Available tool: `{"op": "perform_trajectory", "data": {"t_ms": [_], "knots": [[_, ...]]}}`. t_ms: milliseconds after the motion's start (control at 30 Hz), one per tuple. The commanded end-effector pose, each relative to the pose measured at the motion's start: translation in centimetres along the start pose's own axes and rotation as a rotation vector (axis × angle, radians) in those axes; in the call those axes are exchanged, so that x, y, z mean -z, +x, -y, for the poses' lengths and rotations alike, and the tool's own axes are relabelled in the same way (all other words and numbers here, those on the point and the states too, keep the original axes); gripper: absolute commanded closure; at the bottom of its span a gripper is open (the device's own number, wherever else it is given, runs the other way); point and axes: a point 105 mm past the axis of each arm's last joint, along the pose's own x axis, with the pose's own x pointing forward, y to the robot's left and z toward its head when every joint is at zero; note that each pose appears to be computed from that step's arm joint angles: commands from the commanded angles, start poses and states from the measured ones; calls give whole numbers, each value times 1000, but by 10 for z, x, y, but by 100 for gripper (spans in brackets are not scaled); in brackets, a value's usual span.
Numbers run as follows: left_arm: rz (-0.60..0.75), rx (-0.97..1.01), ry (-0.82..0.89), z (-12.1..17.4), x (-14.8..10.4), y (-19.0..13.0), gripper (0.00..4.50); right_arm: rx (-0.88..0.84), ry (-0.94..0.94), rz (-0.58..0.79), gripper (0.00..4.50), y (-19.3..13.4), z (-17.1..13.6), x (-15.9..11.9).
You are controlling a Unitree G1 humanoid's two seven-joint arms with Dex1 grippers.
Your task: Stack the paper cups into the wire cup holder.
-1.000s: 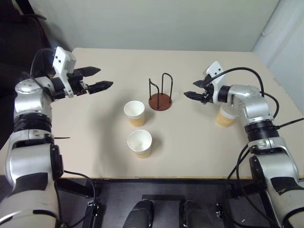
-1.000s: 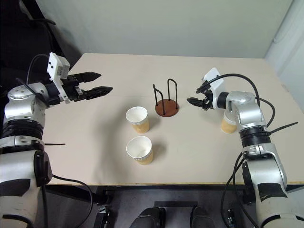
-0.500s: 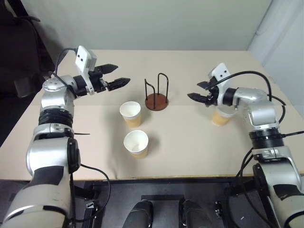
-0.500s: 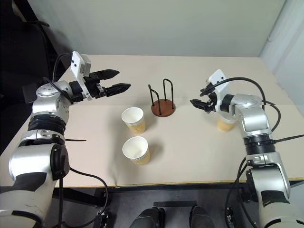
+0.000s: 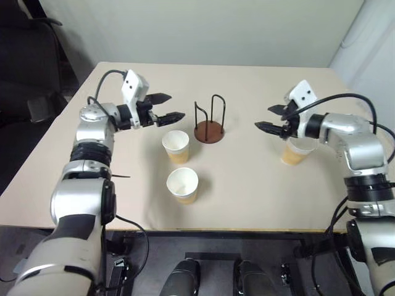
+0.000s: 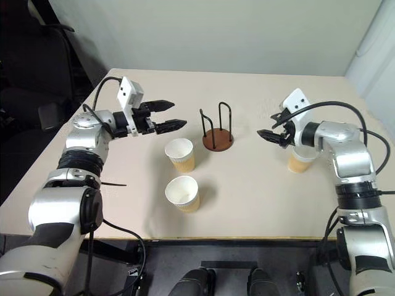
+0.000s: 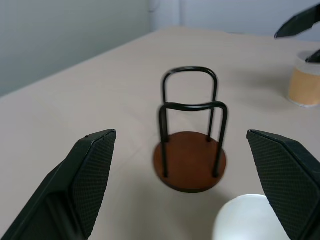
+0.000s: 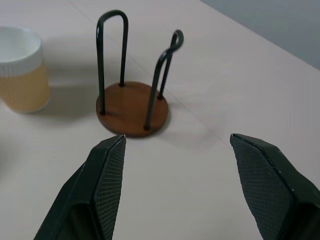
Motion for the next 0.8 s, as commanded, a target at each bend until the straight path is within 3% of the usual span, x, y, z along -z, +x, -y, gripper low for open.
{"op": "perform_trajectory", "data": {"t_ms": [33, 367, 600, 800], "knots": [[35, -2, 75, 0, -22, 11, 0, 40, -30, 50, 116, -22, 4, -18], [44, 26, 90, 11, -23, 34, 0, 101, 3, 36, 116, -42, 3, -13], [62, 8, 100, 6, -32, 31, 0, 104, 8, 29, 116, -45, 2, -12], [54, -124, 99, -17, -36, 9, 0, 52, 24, 72, 116, -14, -3, -18]]}}
